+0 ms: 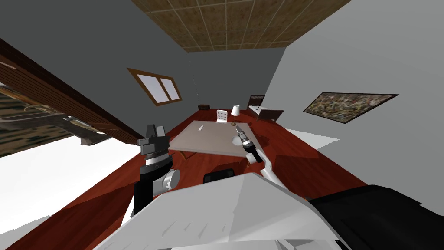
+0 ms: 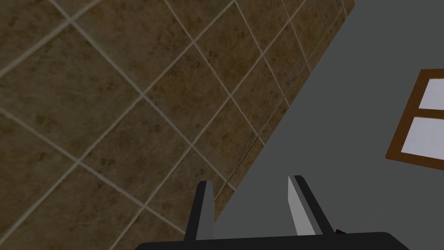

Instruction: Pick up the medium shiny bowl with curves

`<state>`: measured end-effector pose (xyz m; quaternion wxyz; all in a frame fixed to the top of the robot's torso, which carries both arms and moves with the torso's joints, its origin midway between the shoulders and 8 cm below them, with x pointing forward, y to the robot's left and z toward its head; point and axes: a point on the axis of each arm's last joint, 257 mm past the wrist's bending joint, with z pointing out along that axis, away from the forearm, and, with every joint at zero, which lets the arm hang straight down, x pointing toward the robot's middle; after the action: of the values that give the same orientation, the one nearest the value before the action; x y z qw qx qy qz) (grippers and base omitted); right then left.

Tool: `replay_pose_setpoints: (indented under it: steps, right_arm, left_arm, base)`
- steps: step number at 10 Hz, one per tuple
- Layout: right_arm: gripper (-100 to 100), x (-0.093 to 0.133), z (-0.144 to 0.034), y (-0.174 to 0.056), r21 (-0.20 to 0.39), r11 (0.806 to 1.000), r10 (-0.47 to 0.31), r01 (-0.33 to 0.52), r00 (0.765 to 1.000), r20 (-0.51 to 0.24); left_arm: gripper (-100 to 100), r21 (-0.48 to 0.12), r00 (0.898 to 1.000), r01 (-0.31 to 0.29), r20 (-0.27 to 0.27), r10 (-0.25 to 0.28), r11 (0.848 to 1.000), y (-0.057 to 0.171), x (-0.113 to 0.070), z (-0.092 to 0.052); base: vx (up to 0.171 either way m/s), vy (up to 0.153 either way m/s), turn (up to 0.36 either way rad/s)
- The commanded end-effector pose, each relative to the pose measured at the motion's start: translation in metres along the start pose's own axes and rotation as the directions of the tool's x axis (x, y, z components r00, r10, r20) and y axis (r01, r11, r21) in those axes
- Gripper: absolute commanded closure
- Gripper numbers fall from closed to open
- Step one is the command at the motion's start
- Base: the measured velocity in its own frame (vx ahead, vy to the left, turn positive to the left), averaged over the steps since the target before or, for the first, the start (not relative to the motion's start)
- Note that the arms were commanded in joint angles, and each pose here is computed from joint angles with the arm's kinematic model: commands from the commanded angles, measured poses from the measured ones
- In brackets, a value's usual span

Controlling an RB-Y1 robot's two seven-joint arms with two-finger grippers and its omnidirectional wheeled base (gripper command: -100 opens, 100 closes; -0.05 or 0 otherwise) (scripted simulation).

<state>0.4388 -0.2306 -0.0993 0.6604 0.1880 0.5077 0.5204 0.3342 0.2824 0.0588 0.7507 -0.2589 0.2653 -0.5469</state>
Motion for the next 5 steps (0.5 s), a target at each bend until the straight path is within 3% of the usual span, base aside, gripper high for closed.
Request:
replay_pose_setpoints:
  steps: [1, 2, 5]
  right_arm:
    - [-100, 0.003, 0.000, -0.014, 0.025, 1.000, -0.014, 0.014, 1.000, -0.025]
    - [-100, 0.014, -0.002, -0.028, 0.050, 0.998, -0.041, 0.045, 0.996, -0.073]
    - [-100, 0.026, -0.012, -0.056, 0.102, 0.992, -0.067, 0.080, 0.989, -0.129]
  left_arm:
    - [0, 0.000, 1.000, 0.000, 0.000, 0.000, 1.000, 0.000, 0.000, 0.000]
    - [0, 0.000, 1.000, 0.000, 0.000, 0.000, 1.000, 0.000, 0.000, 0.000]
    - [0, 0.000, 1.000, 0.000, 0.000, 0.000, 1.000, 0.000, 0.000, 0.000]
  base:
    - [-0.013, 0.035, 0.092]
    - [-0.011, 0.044, 0.182]
    - [-0.010, 0.043, 0.141]
